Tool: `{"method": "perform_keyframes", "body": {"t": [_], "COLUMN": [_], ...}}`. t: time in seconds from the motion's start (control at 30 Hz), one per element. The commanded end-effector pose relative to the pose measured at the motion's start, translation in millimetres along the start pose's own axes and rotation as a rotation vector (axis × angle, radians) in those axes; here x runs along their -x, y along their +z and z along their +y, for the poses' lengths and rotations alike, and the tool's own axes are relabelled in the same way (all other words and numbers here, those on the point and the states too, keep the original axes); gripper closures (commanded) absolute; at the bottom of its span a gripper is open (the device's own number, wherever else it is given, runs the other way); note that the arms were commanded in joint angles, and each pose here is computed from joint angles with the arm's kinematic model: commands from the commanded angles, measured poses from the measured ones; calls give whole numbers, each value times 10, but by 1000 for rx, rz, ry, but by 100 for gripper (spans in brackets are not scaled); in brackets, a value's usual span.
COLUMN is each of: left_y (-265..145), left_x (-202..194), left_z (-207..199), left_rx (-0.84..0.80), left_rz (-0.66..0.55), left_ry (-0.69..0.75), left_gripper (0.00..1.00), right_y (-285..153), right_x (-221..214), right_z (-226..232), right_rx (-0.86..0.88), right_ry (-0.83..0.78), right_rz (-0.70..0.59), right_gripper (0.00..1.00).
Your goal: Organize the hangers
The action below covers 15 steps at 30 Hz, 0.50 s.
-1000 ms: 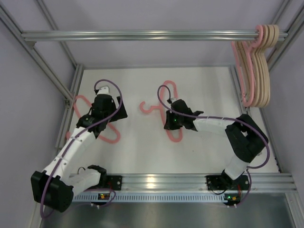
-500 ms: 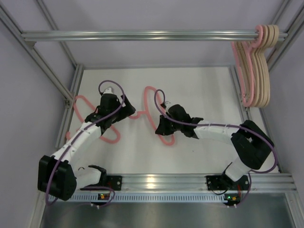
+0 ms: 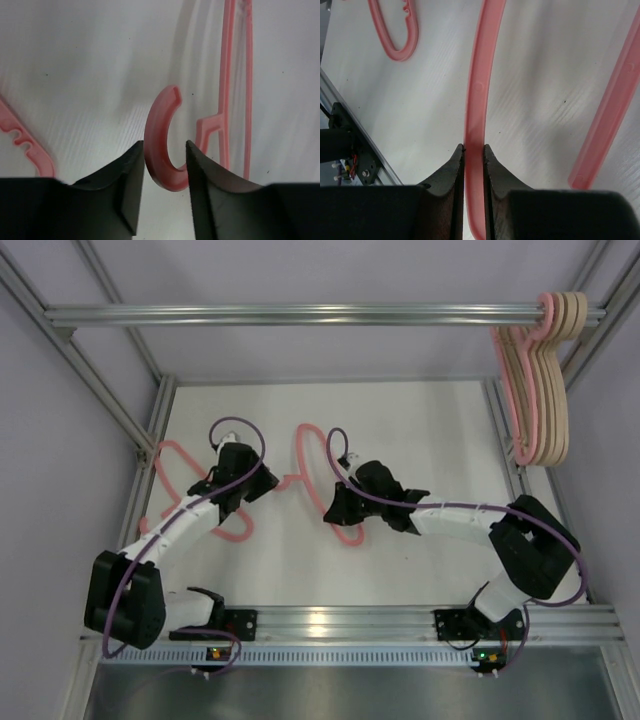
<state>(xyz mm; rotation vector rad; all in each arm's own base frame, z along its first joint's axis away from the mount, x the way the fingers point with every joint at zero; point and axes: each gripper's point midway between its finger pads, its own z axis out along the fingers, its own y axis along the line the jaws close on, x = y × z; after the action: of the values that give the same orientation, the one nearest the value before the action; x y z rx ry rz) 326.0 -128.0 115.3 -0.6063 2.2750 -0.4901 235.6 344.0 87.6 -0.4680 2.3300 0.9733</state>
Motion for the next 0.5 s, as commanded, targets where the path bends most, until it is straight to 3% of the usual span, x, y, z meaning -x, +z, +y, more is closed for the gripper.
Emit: {"method": "perform_keyframes", "body": {"t": [0.0, 0.03, 0.13, 0.3, 0.47], "left_y": [-26, -36, -104, -247, -356], "left_x": [178, 184, 210, 243, 280], "left_z": [-225, -236, -305, -362, -365], "left_rx": [-77, -81, -108, -144, -161], "left_rz": [-60, -61, -67, -94, -125], "left_ry": [-41, -44, -76, -112, -147], "left_gripper": [63, 74, 94, 100, 100], "right_y": [-42, -29, 4, 15, -30], "right_x": [210, 183, 143, 167, 299], "right_z": [325, 323, 339, 374, 446], "right_rx": [115, 117, 123, 100, 18], "right_ry": [-46, -47, -53, -94, -184], "right_rz": [-101, -96, -95, -100, -162], "right_gripper": [100, 100, 100, 100, 66]}}
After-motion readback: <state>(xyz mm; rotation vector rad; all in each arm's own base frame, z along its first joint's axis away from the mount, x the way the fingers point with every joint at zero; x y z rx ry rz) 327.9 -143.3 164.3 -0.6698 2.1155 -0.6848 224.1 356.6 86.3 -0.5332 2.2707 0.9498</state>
